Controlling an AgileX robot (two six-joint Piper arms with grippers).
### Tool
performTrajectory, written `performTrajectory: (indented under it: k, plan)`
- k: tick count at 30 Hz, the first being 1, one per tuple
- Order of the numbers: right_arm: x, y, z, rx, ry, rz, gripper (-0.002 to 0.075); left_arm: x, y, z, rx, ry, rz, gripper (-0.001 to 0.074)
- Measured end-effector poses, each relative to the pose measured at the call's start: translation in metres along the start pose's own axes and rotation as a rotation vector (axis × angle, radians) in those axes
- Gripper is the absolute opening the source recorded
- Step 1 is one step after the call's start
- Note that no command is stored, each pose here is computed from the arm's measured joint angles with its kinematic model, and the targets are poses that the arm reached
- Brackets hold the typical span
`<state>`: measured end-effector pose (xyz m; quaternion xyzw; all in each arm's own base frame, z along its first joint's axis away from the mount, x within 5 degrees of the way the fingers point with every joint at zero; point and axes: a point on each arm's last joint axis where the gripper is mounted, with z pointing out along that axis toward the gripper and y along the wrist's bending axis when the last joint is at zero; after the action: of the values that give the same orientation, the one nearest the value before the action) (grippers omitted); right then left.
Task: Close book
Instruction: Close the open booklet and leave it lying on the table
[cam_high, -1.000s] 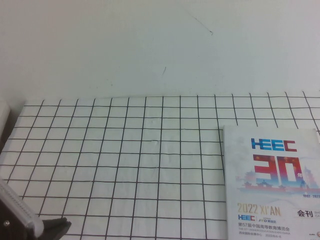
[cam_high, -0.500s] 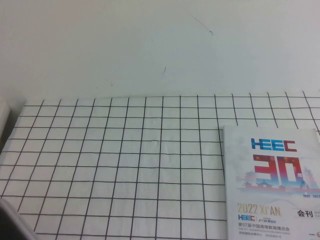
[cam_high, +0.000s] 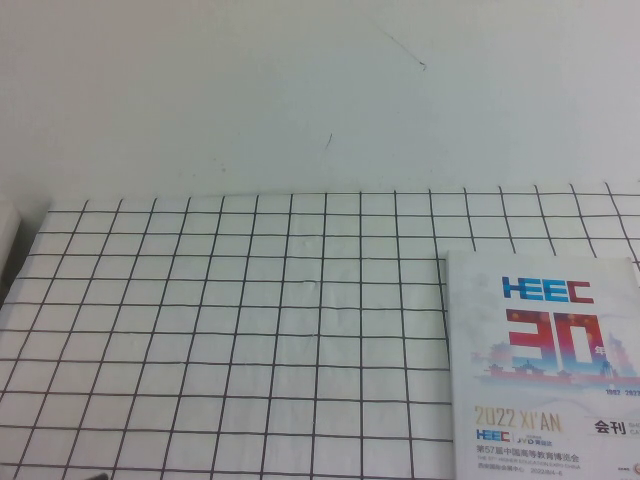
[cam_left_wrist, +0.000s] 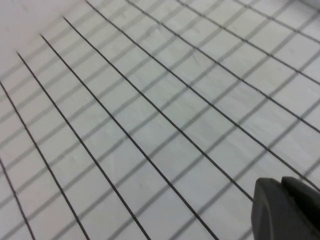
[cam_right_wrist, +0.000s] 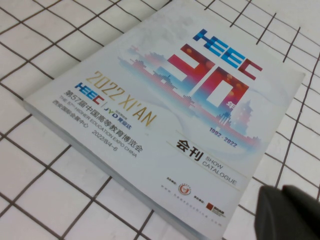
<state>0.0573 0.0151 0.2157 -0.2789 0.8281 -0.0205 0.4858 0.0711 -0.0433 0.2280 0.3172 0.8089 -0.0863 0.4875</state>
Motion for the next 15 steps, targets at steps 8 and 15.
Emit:
performTrajectory:
  k: [8,15]
  plan:
    - [0.000,0.000,0.000,0.000,0.000,0.000,-0.0003,0.008,0.012,0.001,-0.225,-0.293,-0.022,-0.0004]
    - [0.000,0.000,0.000,-0.001,0.002,0.000,-0.0003,0.036,0.010,-0.002,-0.297,-0.296,-0.161,-0.0004]
